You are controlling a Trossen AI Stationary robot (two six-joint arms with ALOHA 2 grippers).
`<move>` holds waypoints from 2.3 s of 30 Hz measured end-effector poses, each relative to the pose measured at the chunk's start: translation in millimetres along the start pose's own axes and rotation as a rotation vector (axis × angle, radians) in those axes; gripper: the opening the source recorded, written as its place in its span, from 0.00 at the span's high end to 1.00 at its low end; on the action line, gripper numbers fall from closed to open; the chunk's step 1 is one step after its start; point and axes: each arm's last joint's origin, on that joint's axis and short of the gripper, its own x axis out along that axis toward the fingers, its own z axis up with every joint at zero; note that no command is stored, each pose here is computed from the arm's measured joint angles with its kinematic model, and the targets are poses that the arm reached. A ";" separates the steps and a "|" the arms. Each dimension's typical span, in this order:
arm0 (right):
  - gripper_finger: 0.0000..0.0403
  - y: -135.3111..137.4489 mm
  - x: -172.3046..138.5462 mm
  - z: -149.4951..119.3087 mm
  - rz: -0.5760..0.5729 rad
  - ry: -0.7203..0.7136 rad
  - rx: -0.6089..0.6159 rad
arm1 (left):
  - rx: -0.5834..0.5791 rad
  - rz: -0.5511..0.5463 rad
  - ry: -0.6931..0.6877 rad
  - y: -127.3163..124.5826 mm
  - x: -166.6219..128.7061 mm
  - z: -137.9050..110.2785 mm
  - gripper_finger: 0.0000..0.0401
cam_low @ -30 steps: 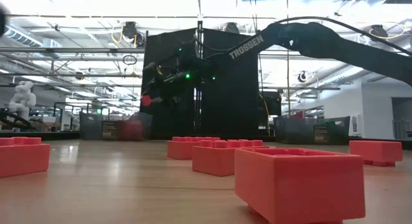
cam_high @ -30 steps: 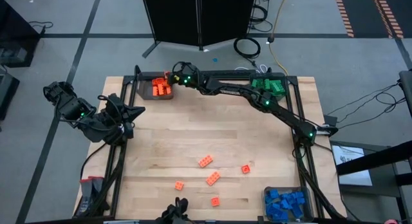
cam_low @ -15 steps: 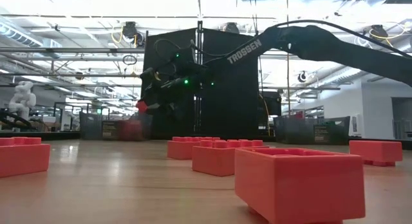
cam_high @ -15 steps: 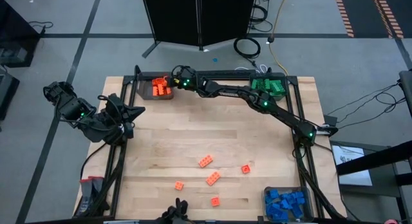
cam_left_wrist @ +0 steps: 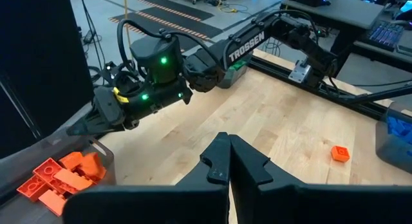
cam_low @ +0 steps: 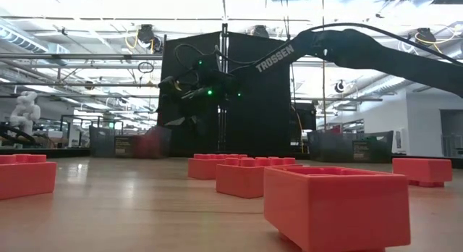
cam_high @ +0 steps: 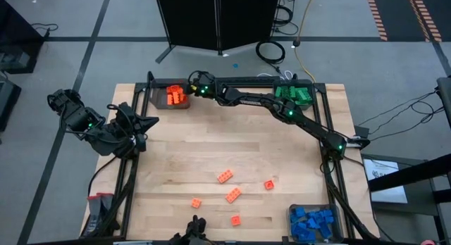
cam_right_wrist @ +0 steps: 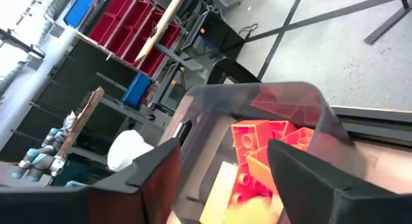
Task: Sort blocks
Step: Put the orange game piece into the top left black bin
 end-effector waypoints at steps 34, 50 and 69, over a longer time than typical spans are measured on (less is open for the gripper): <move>0.74 148.4 -218.9 -140.8 0.418 1.559 -1.289 | -0.017 -0.017 0.029 -3.4 1.5 -1.5 1.00; 0.90 99.5 -333.2 -110.4 0.452 0.893 -1.270 | 0.027 -0.008 0.063 -15.8 8.2 -6.4 1.00; 0.32 91.0 -281.1 -162.6 0.519 0.870 -1.334 | -0.006 0.003 0.075 -21.5 11.4 -8.7 1.00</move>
